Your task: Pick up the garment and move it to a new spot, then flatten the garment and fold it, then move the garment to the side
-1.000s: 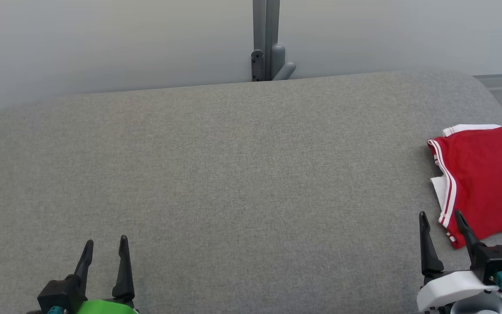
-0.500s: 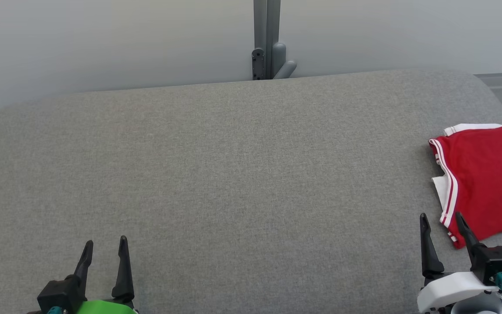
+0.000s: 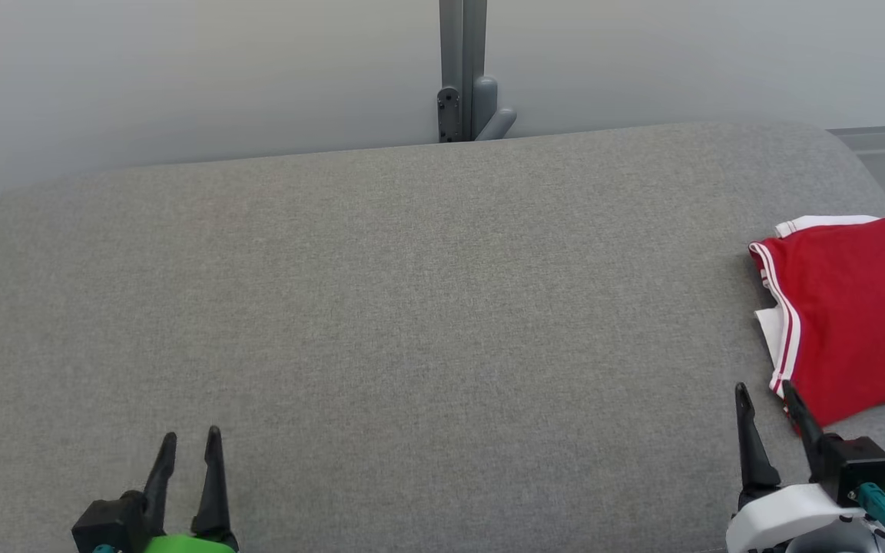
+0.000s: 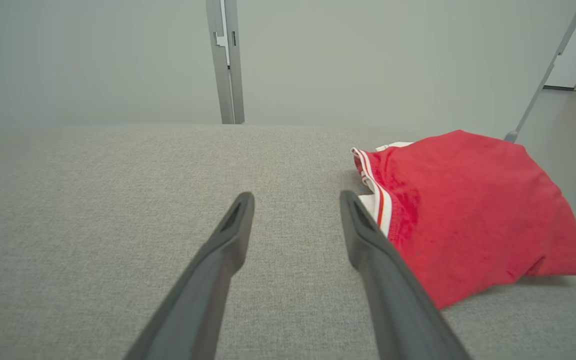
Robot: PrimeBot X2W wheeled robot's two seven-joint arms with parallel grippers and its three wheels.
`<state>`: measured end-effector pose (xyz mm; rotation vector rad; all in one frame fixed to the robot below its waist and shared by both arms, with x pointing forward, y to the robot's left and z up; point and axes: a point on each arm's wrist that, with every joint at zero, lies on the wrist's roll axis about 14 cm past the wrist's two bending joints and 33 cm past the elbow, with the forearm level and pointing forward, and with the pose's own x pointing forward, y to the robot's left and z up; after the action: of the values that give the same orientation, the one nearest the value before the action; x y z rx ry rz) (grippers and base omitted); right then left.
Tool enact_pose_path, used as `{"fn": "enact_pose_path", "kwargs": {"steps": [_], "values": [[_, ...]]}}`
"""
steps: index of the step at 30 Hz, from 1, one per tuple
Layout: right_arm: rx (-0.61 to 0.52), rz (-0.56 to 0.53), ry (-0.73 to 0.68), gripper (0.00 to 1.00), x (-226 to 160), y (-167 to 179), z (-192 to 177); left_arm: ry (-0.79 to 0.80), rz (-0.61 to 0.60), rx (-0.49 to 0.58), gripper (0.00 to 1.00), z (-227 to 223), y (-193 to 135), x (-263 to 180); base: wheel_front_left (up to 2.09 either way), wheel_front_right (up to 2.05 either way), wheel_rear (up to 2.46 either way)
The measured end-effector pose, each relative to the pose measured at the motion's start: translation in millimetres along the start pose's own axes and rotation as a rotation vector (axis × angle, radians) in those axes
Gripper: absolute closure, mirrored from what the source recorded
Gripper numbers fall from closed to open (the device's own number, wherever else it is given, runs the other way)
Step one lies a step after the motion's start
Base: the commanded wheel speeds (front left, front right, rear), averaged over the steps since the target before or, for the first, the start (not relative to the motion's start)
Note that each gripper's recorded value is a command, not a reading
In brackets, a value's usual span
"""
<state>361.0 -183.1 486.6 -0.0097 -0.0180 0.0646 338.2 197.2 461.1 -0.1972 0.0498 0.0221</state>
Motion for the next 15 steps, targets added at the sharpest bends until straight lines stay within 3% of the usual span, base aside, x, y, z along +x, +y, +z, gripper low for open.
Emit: {"fn": "enact_pose_path", "kwargs": {"steps": [4,15], "values": [[0.017,-0.004,0.056,1.00,-6.5,2.5,-16.9,0.054,0.010,-0.008,1.00,-16.6,1.5,-6.7,0.00,0.00,0.00],[0.226,-0.068,0.093,1.00,-7.7,-6.2,-24.8,0.083,0.061,-0.187,1.00,-21.1,7.9,-6.1,0.00,0.00,0.00]]}}
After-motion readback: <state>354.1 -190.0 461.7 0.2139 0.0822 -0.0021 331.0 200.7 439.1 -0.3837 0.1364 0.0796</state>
